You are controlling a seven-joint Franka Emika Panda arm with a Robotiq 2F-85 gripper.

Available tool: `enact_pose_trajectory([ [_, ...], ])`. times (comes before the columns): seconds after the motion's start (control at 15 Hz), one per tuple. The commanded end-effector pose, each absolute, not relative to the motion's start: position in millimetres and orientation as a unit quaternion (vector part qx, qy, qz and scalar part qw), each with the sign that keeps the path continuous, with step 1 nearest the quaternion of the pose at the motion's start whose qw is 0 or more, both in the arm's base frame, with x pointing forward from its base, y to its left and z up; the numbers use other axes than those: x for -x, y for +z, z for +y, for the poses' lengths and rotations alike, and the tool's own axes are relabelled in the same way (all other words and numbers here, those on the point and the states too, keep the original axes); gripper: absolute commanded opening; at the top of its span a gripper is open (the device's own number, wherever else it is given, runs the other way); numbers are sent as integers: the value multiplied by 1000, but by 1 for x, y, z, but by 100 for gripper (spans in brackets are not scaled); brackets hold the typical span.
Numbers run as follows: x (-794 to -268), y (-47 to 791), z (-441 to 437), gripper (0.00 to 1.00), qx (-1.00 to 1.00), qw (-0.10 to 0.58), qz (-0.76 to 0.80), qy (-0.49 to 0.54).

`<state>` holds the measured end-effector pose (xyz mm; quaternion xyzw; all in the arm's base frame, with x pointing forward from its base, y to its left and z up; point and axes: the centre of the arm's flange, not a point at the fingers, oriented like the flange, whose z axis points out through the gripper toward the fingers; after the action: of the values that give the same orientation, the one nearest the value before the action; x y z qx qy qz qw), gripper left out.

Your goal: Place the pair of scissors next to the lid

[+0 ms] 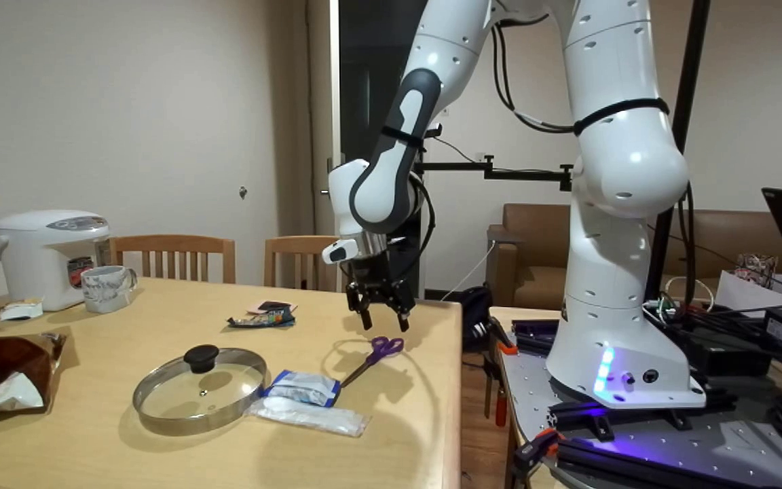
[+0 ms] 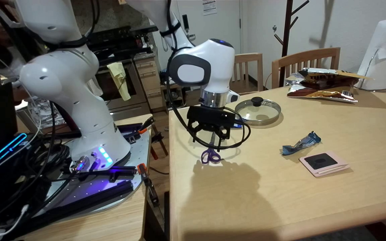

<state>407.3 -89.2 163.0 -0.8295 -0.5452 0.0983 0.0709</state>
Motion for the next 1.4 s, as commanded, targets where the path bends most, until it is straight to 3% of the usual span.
enact_pose_trajectory([
  [0.0,-410,153,-89,100,823,84,-558,66],
  [0.53,-408,140,-94,100,849,62,-524,37],
  [1.33,-386,117,-103,100,879,60,-467,75],
])
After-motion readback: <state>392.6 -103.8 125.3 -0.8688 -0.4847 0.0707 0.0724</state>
